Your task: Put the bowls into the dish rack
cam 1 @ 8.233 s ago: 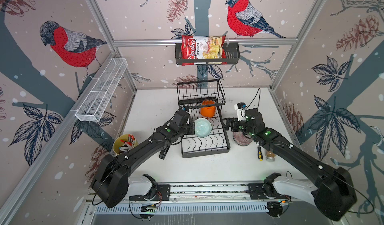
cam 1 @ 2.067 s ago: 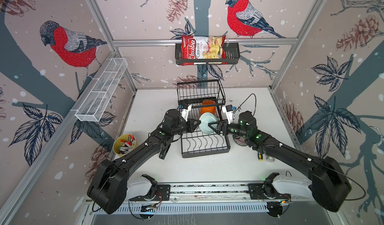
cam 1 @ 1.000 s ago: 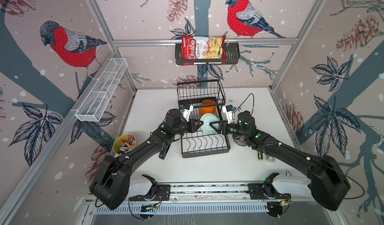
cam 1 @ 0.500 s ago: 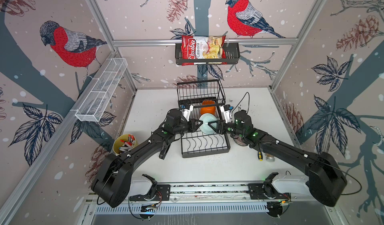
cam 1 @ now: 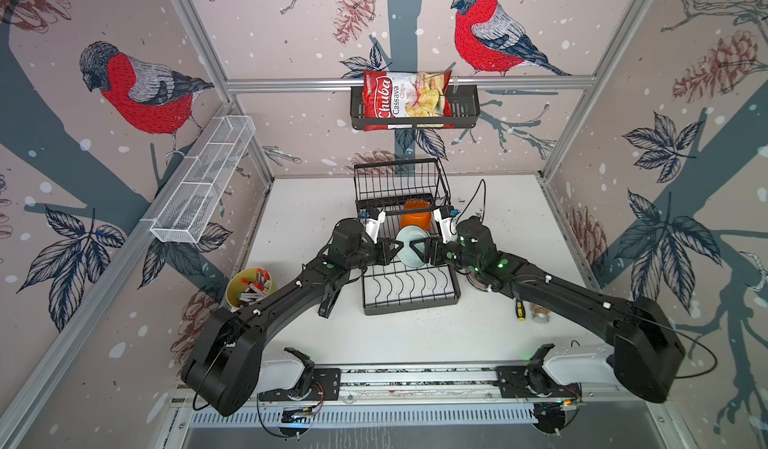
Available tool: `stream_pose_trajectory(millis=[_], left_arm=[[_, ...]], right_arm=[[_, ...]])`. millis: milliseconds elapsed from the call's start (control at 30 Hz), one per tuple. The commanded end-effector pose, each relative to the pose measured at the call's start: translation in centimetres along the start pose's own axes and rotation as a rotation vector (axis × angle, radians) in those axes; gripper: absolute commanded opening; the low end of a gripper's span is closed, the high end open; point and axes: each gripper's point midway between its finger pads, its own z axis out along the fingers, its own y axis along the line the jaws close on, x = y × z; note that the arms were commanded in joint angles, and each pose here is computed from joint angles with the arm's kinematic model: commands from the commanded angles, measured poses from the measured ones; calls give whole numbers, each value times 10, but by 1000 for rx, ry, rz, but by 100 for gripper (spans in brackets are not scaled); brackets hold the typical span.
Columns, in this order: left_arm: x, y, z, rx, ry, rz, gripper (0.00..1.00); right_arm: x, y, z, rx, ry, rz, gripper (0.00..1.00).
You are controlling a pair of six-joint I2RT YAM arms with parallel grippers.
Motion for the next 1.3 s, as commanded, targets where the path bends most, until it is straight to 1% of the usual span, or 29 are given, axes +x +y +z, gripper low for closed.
stream_pose_trajectory(millis=[0,233,367,500,700,800,967,1033,1200,1267], left_arm=[[-11,2,-3,-36,-39,3,0],[-10,23,-7,-168,-34,2,0],[-8,33,-8,-224,-28,3,0],[-5,35,-8,-234,-22,4,0],[-3,38,-8,-245,-21,2,0],[-2,39,-8,-247,-22,1,0],[0,40,-9,-245,-27,-5,0],[2,41,-10,-246,-28,-10,0],[7,43,-14,-249,-40,-20,0],[9,44,-16,-254,-43,-25,0]], right_arm=[[-4,-18,0,148,-13,-31,67],[-3,-31,2,342,-4,-100,67],[1,-33,5,432,5,-148,63],[4,-31,10,458,11,-170,58],[9,-29,15,484,19,-189,46],[11,-29,17,485,22,-192,38],[15,-27,19,489,25,-193,17],[16,-26,20,492,25,-195,14],[19,-25,21,517,22,-205,0],[19,-25,21,535,15,-210,0]])
